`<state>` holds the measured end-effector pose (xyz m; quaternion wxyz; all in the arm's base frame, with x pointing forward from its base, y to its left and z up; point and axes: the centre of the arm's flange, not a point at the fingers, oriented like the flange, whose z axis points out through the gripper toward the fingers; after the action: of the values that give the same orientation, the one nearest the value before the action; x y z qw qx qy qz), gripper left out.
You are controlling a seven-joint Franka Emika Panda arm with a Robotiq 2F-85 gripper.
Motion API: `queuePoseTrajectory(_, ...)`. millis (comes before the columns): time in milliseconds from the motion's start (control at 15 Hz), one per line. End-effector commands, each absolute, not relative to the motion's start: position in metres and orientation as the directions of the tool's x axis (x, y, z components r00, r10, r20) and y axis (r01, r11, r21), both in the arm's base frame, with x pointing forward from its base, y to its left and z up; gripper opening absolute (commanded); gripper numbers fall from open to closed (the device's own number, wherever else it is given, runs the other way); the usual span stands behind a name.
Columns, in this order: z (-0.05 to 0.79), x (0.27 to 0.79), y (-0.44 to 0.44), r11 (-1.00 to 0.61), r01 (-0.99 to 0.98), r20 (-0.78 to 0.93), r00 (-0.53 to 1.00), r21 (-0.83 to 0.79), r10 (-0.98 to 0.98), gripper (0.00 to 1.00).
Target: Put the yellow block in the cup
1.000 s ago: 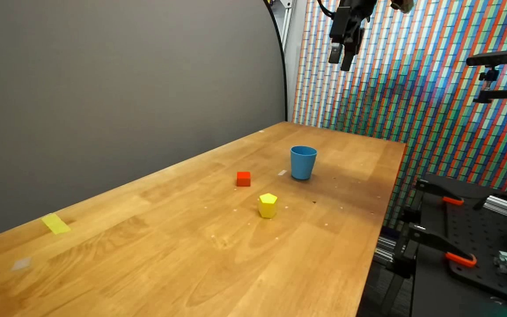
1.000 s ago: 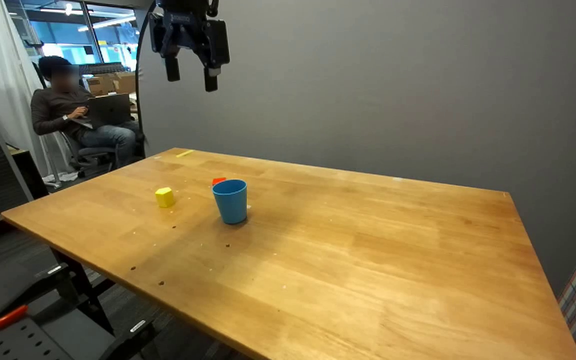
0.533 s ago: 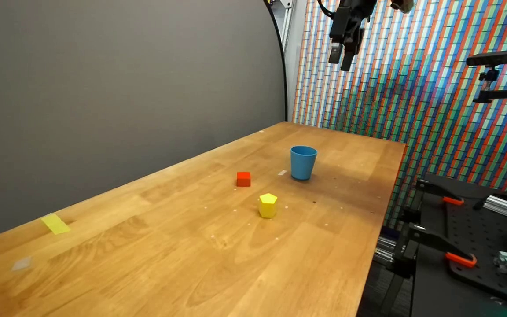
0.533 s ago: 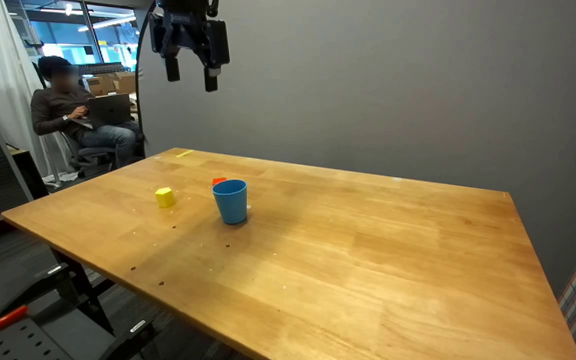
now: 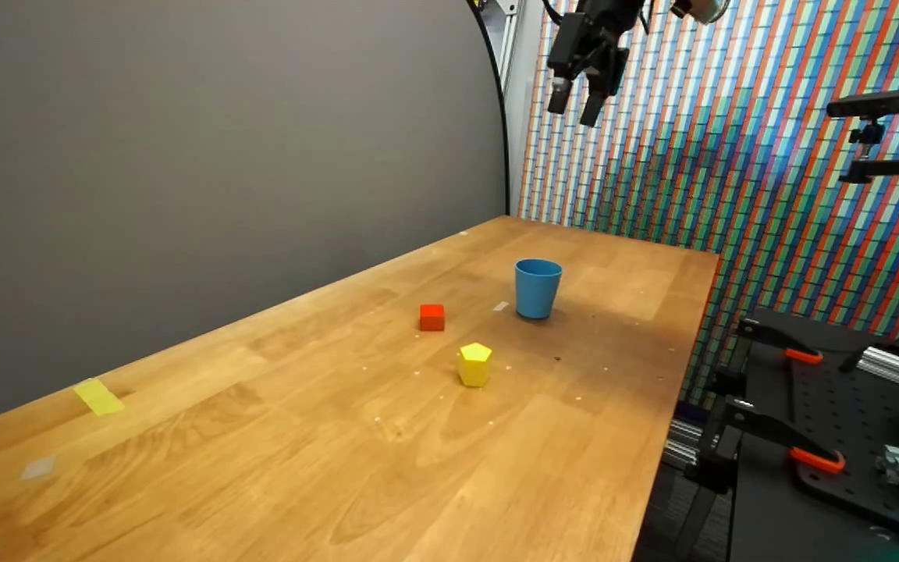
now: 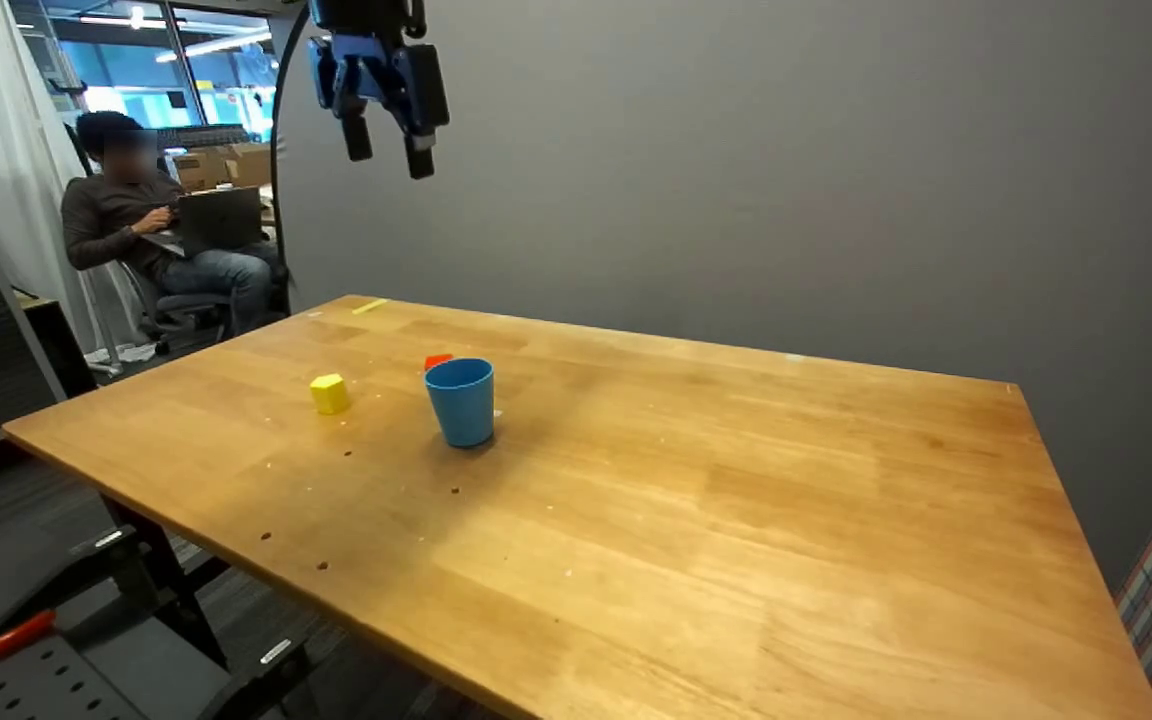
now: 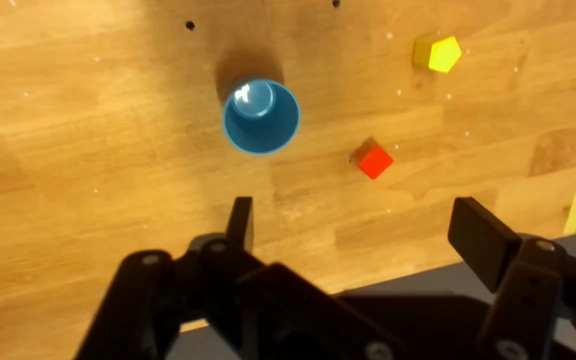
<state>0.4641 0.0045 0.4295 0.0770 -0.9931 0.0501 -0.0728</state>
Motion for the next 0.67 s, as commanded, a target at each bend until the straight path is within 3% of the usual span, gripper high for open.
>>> queuePoseTrajectory(0,0.422,0.496,0.072,-0.983,-0.13,0.253,0.954,-0.132,-0.16,1.0)
queuePoseTrajectory(600,0.338,0.514,0.177,-0.988,-0.153,0.232,0.961,0.001,-0.149,1.0)
